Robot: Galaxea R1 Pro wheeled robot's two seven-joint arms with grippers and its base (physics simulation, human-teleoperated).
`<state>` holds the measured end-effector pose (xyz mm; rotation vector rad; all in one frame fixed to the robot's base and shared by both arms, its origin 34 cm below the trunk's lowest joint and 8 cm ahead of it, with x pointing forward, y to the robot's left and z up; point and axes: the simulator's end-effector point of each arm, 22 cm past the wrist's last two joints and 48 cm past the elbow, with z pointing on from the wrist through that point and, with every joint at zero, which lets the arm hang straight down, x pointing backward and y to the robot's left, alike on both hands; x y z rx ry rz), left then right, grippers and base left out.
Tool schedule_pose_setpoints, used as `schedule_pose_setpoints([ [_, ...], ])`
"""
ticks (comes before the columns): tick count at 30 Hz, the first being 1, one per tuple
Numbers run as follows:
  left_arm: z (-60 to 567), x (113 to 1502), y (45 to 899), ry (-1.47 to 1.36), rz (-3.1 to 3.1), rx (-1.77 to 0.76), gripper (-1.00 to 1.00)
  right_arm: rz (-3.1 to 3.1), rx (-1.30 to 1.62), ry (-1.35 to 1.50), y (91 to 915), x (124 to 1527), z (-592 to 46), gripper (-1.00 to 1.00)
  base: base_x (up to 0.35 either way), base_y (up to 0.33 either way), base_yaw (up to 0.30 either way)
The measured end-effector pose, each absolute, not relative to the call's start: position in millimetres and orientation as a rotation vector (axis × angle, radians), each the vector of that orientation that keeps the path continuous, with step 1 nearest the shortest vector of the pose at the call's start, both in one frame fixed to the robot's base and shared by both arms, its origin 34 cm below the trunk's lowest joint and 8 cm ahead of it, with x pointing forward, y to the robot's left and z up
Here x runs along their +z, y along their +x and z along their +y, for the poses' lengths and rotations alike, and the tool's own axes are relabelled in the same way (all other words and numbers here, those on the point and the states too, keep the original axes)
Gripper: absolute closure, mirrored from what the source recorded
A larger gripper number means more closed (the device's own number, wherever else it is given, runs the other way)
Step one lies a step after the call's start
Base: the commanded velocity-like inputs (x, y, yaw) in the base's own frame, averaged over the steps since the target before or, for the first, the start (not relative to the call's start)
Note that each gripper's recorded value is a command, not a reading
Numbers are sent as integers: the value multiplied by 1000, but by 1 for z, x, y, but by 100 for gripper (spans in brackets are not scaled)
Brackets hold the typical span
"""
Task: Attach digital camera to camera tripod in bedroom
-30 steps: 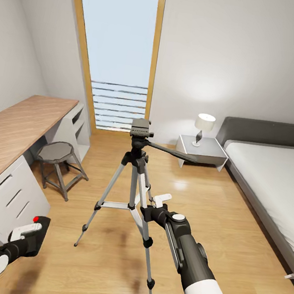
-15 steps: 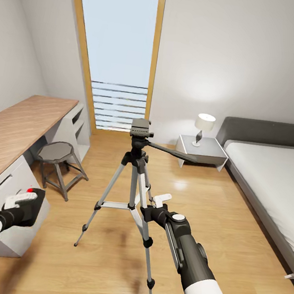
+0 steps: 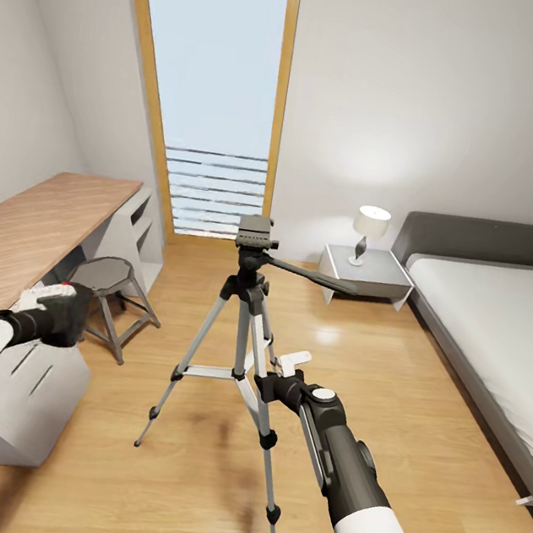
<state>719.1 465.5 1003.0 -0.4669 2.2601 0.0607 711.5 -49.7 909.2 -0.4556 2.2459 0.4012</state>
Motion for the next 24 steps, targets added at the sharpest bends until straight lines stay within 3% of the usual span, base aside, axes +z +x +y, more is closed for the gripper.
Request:
schedule_pose_setpoints([
  [11,457,1097,783,-455,2126,13,100,2246,401,-456,712,909,-50,100,0,0,0],
  [24,394,1169,846,-414,2113,-156,100,2246,402,-455,712,909,-50,100,0,0,0],
])
